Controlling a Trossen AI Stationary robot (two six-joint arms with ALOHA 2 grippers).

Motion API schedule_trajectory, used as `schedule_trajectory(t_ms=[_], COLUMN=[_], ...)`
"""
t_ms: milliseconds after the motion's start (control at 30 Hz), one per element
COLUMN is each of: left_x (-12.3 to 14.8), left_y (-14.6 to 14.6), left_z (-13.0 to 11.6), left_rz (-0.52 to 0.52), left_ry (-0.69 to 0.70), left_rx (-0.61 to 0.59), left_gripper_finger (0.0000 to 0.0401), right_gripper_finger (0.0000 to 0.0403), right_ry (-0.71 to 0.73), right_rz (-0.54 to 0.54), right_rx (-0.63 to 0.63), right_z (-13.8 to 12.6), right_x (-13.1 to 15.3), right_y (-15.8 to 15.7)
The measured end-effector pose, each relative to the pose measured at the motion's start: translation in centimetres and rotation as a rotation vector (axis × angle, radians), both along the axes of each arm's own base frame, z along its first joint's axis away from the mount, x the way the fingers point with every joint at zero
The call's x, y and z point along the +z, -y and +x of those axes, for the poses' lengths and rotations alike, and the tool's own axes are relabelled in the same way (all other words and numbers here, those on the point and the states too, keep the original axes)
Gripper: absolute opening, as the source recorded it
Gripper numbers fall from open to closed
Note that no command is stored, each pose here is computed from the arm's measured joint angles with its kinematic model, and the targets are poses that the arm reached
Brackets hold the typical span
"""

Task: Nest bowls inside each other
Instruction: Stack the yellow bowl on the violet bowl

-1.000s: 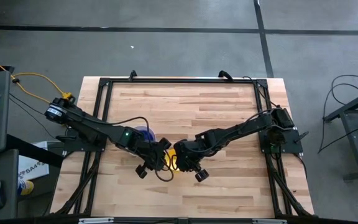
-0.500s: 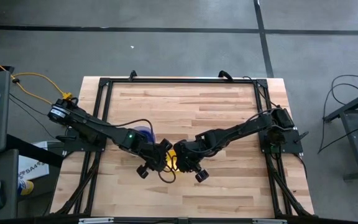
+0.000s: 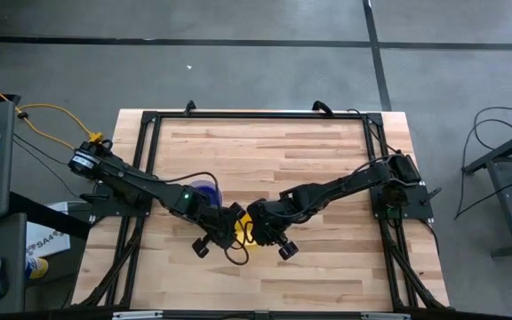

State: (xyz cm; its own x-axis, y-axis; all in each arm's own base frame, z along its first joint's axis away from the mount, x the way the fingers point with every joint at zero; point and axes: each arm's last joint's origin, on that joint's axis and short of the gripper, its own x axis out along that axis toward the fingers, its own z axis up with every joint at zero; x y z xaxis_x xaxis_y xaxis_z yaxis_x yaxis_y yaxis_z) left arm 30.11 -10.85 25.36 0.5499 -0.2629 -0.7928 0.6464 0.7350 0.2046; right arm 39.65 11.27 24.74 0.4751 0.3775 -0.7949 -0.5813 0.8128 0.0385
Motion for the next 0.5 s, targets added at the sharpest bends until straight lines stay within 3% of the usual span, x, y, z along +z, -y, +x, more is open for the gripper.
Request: schedule_trajectory(t_ms=[500], left_x=[0.05], left_y=[0.06], left_z=[0.04], left_rz=[-0.014], left_ry=[0.003], left_rx=[-0.001], left_gripper_finger=[0.0001], right_gripper_finger=[0.002], right_ry=[0.029], right_rz=[0.016], right_rx=[0.028], right_z=[0.16], right_x=[0.17], right_y=[-0.17])
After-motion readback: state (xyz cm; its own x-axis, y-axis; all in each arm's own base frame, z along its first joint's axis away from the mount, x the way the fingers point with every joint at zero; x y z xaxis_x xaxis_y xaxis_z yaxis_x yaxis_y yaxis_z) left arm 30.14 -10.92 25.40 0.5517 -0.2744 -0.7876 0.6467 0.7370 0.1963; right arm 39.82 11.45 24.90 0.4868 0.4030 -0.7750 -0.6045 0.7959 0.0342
